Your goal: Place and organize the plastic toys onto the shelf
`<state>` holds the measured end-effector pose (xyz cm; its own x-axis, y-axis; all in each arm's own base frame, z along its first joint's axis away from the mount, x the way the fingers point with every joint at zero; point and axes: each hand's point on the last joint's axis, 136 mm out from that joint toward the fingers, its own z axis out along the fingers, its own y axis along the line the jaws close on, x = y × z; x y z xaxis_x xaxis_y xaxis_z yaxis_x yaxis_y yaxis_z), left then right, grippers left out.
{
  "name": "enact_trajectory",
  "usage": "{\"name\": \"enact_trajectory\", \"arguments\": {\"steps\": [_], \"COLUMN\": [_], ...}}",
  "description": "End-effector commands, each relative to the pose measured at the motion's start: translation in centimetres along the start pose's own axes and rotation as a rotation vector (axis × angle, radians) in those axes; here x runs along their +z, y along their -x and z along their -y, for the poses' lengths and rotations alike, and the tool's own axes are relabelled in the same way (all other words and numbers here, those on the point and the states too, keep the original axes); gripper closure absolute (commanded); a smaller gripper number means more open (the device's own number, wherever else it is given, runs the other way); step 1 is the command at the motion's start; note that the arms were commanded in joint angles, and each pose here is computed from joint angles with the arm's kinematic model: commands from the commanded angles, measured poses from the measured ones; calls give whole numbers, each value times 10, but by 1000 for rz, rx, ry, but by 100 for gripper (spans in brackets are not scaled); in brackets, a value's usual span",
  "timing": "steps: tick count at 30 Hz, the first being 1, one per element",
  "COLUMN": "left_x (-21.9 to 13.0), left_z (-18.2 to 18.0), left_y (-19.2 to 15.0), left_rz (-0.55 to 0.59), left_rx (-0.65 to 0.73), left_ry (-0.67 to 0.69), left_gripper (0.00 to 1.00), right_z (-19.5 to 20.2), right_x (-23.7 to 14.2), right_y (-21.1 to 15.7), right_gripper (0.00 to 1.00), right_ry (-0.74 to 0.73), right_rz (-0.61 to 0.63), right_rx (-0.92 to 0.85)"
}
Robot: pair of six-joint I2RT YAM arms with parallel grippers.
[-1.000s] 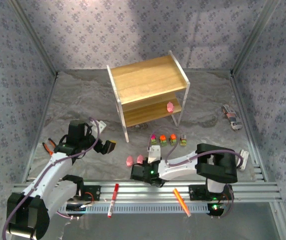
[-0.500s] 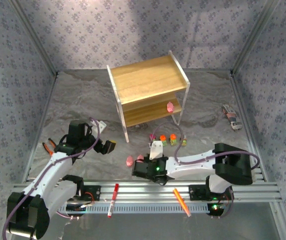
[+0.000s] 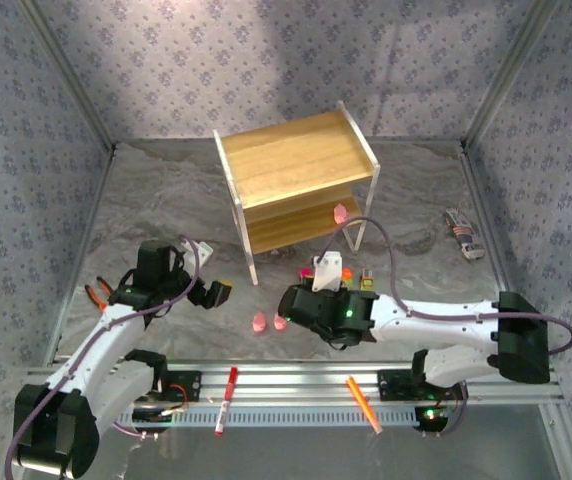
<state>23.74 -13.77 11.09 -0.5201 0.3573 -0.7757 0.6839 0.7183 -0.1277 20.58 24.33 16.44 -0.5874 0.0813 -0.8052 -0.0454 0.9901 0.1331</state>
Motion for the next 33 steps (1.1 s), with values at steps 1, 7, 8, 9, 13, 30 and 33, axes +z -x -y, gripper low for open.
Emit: {"name": "enact_trajectory", "arguments": {"steps": [1,7,8,9,13,30,33], "left_x": [0,1,1,1,2,5,5], "left_z": [6,6,6,6,6,5,5], "left_y": [2,1,1,1,1,-2,-2], "left_rz": [6,1,0,0,-4,-17,-18], "left_rx": [13,10,9,9,9,3,2], "left_ry": [-33,-36,-36,-37,-37,-41,-41], "left_gripper": [0,0,0,0,0,0,0], "right_z": [8,12,13,14,14,15,18], "right_x": [-2,5,7,9,14,42,45], "right_y": [24,51,54,57,71,100,101], "right_gripper": [72,72,73,72,72,74,74], "right_ry": [-8,24,31,36,66,133,126], "right_rz": [33,26,22,16,5,-40,-48], "right_rx": [-56,-66,-68,-68,-69,-87,-98]}}
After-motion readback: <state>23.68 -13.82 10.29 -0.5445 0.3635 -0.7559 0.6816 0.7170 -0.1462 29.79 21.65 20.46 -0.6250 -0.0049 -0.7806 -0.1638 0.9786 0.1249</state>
